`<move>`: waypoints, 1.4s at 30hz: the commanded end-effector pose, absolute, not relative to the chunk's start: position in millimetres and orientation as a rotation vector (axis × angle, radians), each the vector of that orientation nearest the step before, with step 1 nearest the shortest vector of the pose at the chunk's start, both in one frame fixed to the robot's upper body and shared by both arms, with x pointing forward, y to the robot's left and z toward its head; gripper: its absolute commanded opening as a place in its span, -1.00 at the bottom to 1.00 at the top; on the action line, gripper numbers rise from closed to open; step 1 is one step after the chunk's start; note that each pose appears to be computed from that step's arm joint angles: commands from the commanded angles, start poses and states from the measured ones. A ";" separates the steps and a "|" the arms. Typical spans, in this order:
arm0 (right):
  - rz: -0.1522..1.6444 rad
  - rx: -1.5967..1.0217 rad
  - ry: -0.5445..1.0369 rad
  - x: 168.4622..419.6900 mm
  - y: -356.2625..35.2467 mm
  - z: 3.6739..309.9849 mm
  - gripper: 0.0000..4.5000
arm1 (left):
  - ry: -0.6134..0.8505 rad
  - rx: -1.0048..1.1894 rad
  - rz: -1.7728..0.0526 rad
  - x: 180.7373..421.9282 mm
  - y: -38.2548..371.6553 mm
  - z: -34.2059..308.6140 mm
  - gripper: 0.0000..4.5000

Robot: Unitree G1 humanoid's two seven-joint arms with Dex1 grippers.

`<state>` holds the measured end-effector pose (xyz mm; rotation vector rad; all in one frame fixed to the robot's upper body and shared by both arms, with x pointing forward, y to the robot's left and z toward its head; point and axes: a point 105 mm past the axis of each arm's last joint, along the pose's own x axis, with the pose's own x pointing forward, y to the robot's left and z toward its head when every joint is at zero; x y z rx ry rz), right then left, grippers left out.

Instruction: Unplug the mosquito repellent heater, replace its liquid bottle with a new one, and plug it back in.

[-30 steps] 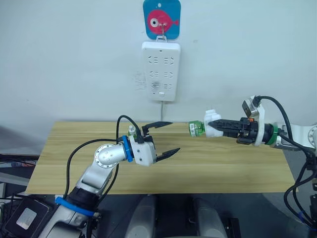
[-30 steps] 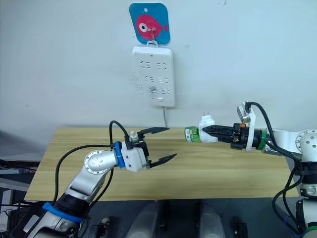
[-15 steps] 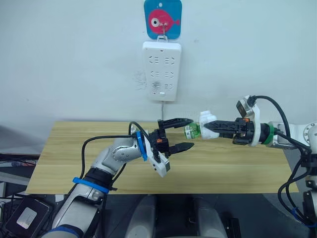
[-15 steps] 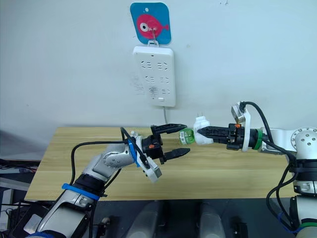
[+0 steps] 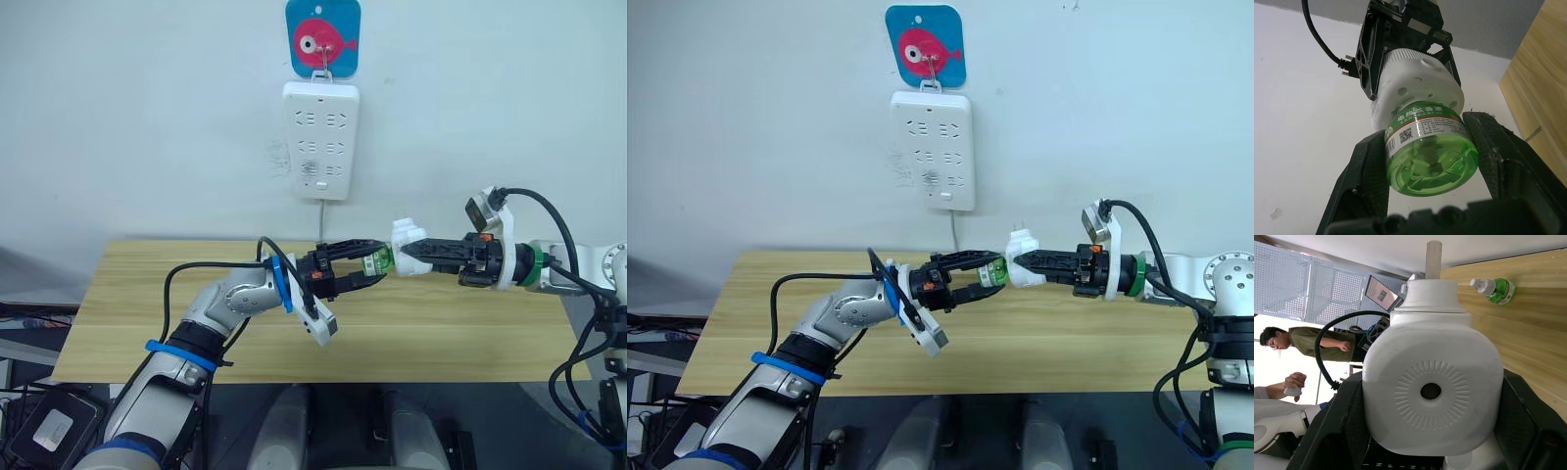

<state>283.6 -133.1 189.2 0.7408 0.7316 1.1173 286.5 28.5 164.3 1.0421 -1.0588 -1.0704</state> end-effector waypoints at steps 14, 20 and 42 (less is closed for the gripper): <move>1.300 0.572 0.734 252.1 -126.9 207.5 0.32 | 0.340 -0.706 -1.486 283.3 49.4 204.7 0.02; 1.287 0.571 0.721 254.4 -129.4 209.1 0.32 | 0.544 -0.985 -1.479 282.3 58.4 208.8 0.02; 1.079 0.611 0.675 282.2 -160.5 207.6 0.32 | 0.628 -0.900 -1.439 262.8 79.3 184.7 0.02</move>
